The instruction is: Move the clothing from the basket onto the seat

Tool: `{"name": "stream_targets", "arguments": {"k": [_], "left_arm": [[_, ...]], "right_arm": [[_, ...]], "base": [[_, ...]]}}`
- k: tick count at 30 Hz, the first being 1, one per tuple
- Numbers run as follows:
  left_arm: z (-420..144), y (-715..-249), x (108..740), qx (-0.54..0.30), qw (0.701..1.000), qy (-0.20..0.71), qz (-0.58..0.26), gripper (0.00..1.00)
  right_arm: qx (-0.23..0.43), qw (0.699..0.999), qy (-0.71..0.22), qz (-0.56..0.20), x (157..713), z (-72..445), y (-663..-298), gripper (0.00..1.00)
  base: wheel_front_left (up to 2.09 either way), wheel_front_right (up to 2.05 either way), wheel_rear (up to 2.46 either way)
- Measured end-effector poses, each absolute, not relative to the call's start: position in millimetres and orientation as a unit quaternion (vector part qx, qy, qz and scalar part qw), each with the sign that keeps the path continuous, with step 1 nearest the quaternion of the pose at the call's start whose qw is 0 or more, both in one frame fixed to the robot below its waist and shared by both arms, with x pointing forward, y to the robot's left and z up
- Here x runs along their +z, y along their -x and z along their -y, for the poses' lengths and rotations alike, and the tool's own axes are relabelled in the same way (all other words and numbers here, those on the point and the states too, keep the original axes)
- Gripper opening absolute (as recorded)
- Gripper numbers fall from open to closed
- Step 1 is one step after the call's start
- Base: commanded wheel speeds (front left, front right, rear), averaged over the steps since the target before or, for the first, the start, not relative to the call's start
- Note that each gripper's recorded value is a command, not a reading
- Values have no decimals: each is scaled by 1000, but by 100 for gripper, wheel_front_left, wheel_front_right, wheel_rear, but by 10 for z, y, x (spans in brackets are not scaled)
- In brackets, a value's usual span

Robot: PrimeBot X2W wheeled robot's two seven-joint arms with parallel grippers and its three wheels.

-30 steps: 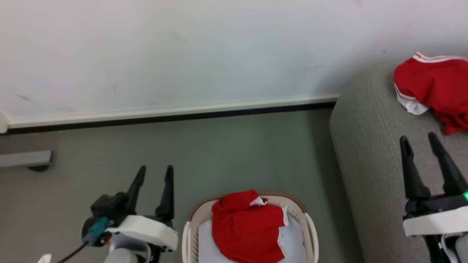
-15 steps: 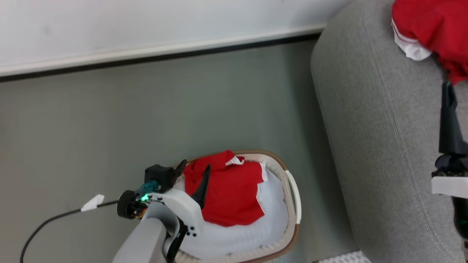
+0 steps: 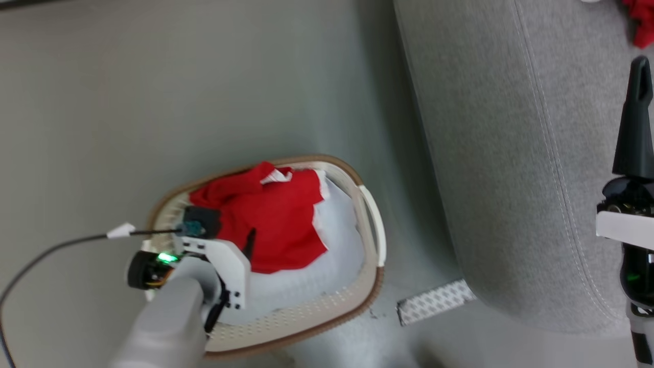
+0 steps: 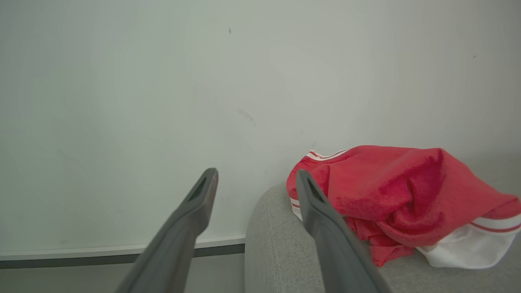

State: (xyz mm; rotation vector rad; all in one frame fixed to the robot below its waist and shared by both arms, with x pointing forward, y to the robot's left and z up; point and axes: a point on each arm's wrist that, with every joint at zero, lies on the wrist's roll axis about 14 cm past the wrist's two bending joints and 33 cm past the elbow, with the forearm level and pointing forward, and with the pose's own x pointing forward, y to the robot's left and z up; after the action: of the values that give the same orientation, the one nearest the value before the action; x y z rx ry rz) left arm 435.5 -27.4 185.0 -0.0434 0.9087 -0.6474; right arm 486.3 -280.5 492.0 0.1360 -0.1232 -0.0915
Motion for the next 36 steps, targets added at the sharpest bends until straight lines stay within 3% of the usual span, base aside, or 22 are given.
{"name": "stream_targets", "arguments": {"k": [13, 16, 21, 22, 23, 24, 36], "left_arm": [[552, -4277, 1041, -341, 790, -25, -509, 100], [695, -4025, 905, -395, 750, -66, -526, 100], [674, -3893, 825, -416, 727, -99, -537, 100], [666, -3883, 818, -416, 725, -101, -540, 82], [665, -3884, 818, -417, 725, -101, -539, 21], [665, -3893, 821, -417, 727, -101, -537, 0], [858, -3999, 1270, -434, 758, -78, -481, 0]], "right_arm": [[-94, 993, -64, 11, 4468, 2957, -4858, 100], [-107, 993, -57, -4, 4361, 3023, -4821, 100], [-112, 992, -58, -8, 4313, 3034, -4820, 100], [-112, 992, -58, -8, 4308, 3031, -4820, 100], [-113, 992, -59, -8, 4305, 3030, -4819, 100], [-113, 992, -59, -8, 4305, 3032, -4817, 100], [-119, 991, -47, 37, 4740, 3136, -4771, 100]], "base": [[0, 0, 0], [0, 0, 0], [0, 0, 0], [0, 0, 0], [0, 0, 0], [0, 0, 0], [0, 0, 0]]}}
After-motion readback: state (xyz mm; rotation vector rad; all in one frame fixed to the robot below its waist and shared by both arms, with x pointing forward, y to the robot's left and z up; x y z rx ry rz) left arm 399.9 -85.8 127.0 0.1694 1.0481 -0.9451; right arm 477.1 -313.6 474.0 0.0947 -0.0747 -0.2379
